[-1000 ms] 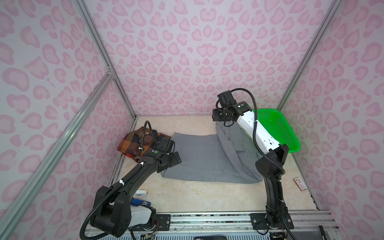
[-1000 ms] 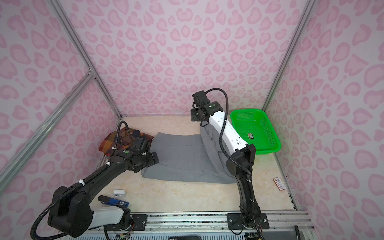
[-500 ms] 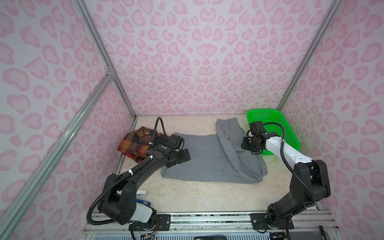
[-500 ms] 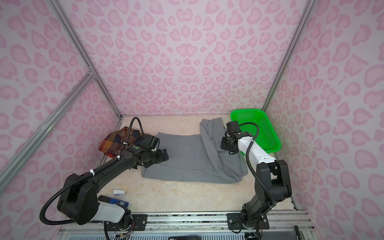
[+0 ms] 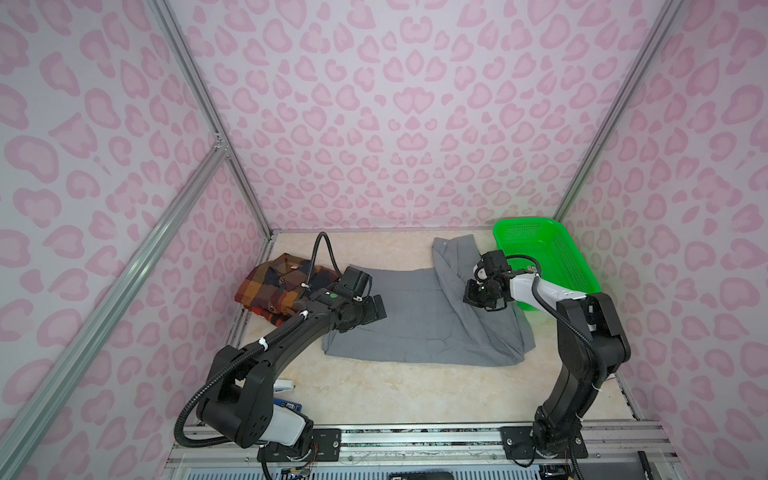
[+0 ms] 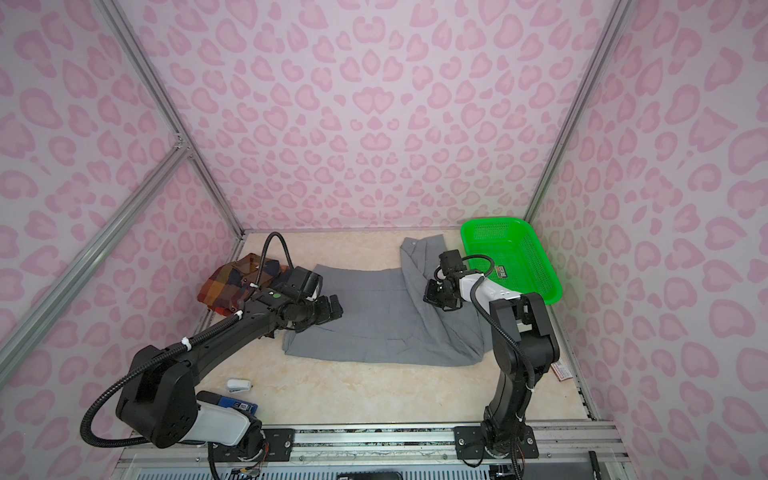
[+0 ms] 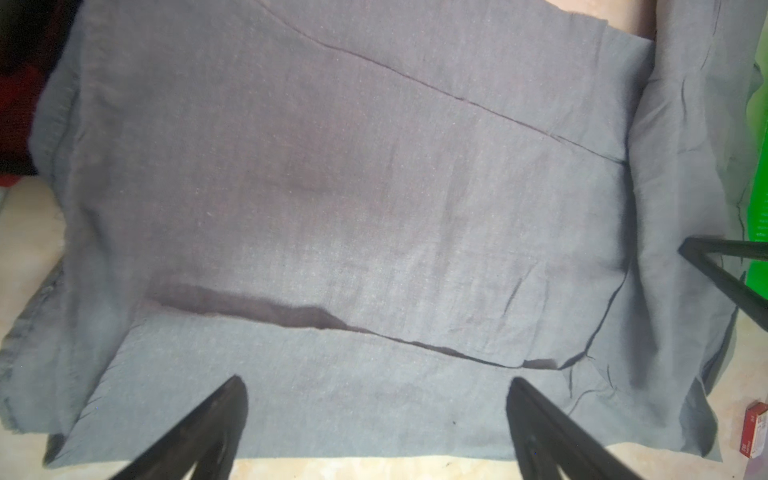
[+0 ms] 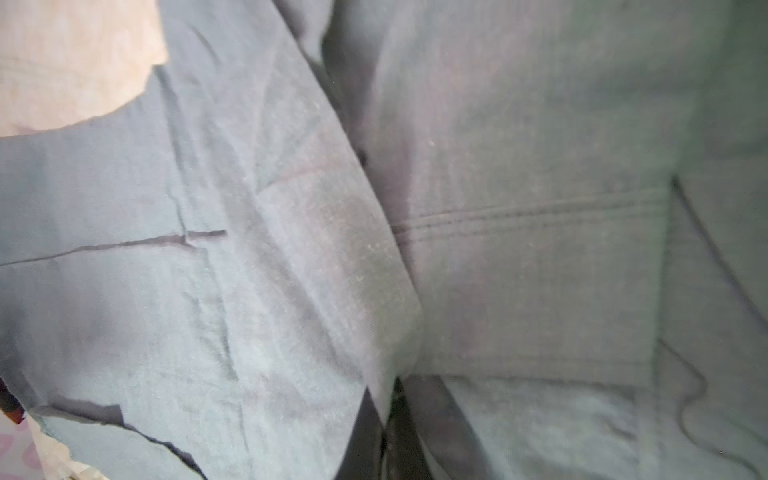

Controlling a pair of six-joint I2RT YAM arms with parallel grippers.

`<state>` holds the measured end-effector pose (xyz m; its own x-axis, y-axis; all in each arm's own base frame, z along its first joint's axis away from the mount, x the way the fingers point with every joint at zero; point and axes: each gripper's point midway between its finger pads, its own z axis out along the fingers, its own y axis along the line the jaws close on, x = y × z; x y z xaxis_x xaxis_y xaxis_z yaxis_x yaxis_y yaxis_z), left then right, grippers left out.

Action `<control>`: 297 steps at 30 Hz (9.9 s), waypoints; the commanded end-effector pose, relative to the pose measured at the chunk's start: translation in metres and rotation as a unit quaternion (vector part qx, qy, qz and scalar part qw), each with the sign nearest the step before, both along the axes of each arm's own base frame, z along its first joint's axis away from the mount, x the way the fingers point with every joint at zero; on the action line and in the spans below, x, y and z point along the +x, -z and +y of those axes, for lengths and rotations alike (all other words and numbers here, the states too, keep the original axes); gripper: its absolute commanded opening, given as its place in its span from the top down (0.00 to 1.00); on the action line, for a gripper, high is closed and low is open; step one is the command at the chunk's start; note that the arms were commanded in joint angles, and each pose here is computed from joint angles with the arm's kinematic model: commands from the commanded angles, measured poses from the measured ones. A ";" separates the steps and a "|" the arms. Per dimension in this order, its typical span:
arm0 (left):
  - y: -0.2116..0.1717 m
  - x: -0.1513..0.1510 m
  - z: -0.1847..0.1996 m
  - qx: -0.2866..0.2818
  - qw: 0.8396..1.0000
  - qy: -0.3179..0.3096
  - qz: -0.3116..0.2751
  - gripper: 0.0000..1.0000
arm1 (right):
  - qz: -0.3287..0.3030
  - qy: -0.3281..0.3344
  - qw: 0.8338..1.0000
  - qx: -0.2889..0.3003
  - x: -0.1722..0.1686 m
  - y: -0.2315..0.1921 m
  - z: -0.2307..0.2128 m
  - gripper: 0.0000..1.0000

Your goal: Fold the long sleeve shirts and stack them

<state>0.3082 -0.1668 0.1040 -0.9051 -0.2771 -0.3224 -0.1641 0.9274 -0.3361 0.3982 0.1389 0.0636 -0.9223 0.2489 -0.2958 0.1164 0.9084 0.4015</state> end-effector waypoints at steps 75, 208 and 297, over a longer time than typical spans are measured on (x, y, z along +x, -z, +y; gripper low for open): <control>0.043 -0.014 0.002 0.048 0.998 0.015 0.041 0.01 | -0.087 -0.173 0.971 -0.139 0.141 -0.013 0.103 1.00; -0.148 -0.027 -0.003 0.125 0.838 0.055 -0.528 0.96 | -0.165 0.043 0.980 0.104 -0.117 -0.056 -0.011 0.55; 0.046 -0.047 0.040 0.039 0.982 -0.126 -0.135 0.33 | -0.191 0.079 0.969 0.135 -0.168 -0.020 -0.016 0.58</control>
<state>0.2515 -0.1152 0.0495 -0.7023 -0.4214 -0.5738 -0.3174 0.9068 -0.2774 0.2318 0.1236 0.0838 -0.7004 0.5003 -0.5090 0.0430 0.7414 0.6697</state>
